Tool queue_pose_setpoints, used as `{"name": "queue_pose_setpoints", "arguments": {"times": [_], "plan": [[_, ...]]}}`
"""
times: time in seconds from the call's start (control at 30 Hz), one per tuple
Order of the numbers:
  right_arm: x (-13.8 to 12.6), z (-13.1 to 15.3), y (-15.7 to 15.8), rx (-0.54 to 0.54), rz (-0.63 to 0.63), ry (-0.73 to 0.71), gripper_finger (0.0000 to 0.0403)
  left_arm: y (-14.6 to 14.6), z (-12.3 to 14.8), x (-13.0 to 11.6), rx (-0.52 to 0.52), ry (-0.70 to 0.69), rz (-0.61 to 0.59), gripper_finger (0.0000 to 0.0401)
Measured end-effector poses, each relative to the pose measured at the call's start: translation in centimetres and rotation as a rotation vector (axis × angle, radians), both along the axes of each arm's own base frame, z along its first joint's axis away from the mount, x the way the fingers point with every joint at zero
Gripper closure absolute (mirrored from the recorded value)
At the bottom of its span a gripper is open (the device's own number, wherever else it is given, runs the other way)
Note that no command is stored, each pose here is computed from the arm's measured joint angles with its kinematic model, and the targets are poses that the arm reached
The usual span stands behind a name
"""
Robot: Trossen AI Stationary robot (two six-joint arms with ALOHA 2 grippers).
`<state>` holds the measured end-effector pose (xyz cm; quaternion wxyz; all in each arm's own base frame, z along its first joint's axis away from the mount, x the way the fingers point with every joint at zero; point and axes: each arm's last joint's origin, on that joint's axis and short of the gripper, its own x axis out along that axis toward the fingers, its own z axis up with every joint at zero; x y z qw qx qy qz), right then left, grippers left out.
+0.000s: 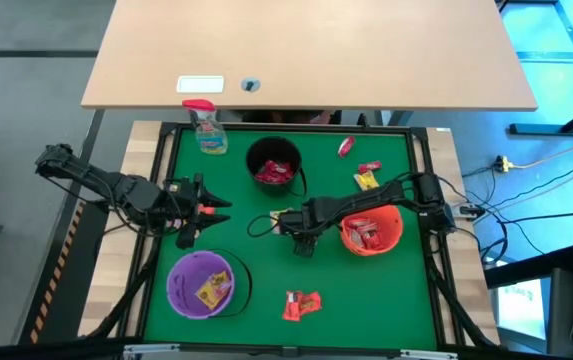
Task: Sort candy
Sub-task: Put the yellow candy into the violet bucket
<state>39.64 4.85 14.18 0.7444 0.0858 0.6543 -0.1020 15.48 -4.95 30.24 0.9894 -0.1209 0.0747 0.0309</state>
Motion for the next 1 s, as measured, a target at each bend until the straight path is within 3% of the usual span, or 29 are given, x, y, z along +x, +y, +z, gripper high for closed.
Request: {"name": "queue_pose_setpoints", "arguments": {"times": [0.17, 0.33, 0.77, 1.0], "plan": [[-0.2, 0.2, 0.0, 0.011, 0.0, 0.005, 0.031, 0.0, 0.0, 0.0, -0.002, 0.0, 0.0, 0.0245], [-0.6, 1.8, 0.0, 0.042, -0.039, -0.021, 0.0349, 0.0, 0.0, 0.0, -0.001, 0.0, 0.0, 0.0245], [-1.6, 9.6, 2.6, 0.094, 0.025, -0.356, 0.0349, -0.1, 0.0, 0.0, -0.021, 0.002, -0.044, 0.0245], [-1.2, 13.7, 5.0, 0.032, 0.193, -0.684, 0.0349, -0.7, -0.9, 1.1, 0.03, 0.06, -0.076, 0.0245]]}}
